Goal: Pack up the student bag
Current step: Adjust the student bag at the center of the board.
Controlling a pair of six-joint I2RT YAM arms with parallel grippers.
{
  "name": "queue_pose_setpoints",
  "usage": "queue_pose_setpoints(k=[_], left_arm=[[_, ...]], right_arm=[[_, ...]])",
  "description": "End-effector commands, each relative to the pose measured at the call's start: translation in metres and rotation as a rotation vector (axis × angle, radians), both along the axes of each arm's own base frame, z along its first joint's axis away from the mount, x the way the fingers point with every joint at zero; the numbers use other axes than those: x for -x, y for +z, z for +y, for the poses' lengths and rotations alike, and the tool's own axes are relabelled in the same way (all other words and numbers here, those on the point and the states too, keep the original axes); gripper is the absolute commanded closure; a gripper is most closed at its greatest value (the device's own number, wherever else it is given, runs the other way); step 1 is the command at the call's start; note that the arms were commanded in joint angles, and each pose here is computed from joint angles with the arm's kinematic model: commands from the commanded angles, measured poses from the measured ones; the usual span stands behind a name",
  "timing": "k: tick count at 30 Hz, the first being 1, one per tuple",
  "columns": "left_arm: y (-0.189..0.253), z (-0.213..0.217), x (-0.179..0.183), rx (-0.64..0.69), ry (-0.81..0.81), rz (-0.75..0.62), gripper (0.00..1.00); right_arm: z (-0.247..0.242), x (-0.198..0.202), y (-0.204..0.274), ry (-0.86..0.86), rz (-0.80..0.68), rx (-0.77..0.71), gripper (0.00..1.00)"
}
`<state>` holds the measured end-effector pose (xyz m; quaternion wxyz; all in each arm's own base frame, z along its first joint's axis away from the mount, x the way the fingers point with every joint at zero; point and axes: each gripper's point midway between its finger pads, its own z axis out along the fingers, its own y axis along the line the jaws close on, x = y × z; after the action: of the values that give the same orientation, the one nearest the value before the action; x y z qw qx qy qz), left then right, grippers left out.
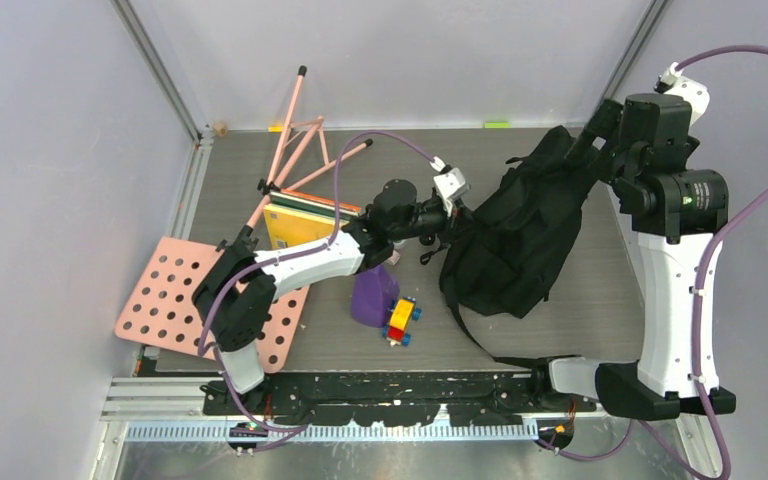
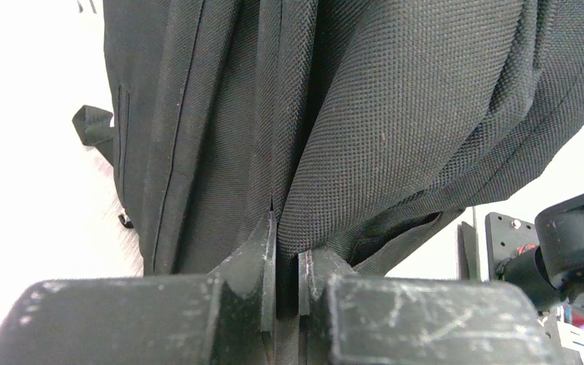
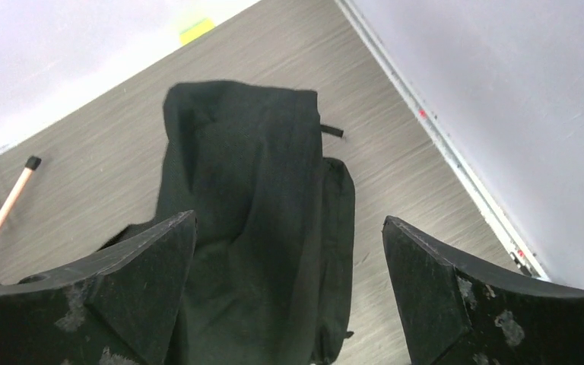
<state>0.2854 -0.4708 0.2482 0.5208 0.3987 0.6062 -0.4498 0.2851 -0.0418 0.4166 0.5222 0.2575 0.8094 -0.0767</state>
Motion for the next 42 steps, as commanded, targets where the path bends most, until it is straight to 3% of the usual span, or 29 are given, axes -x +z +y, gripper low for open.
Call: queue_pose_setpoints(k=[1,5,8,12,13,15,16,19,23,28,35,42], left_arm=[[-0.004,0.013,-0.003,-0.051,-0.028,0.057,1.00],[-0.008,0.016,-0.013,-0.067,-0.024,0.075,1.00],[-0.012,0.015,-0.019,-0.079,-0.016,0.078,1.00],[-0.006,0.014,-0.028,-0.086,0.013,0.055,1.00],[-0.002,0.013,-0.031,-0.085,0.023,0.043,0.97],[0.010,0.012,-0.036,-0.082,0.040,0.022,0.78],[0.017,0.012,-0.038,-0.083,0.042,0.012,0.65],[0.040,0.014,-0.036,-0.081,0.046,-0.023,0.39],[0.066,0.018,-0.024,-0.082,0.087,-0.109,0.22],[0.079,0.014,0.009,-0.090,0.139,-0.187,0.18],[0.098,-0.038,0.088,0.105,-0.018,-0.079,0.15],[0.082,-0.076,0.076,0.142,0.029,0.001,0.11]], right_arm=[[0.010,-0.006,-0.017,0.058,-0.005,-0.093,0.03],[0.017,-0.012,-0.026,0.072,-0.047,-0.162,0.07],[0.026,-0.017,-0.026,0.092,-0.108,-0.216,0.18],[0.031,-0.022,-0.027,0.104,-0.137,-0.247,0.60],[0.028,-0.023,-0.026,0.089,-0.144,-0.239,0.77],[0.020,-0.021,-0.018,0.050,-0.174,-0.219,0.95],[0.013,-0.019,-0.012,0.018,-0.193,-0.204,0.97],[0.001,-0.011,0.006,-0.036,-0.250,-0.173,0.99],[-0.014,-0.001,0.028,-0.102,-0.302,-0.119,1.00],[-0.032,0.006,0.044,-0.196,-0.362,-0.076,1.00],[-0.036,-0.004,0.046,-0.250,-0.435,-0.122,1.00],[-0.038,-0.009,0.050,-0.273,-0.486,-0.138,1.00]])
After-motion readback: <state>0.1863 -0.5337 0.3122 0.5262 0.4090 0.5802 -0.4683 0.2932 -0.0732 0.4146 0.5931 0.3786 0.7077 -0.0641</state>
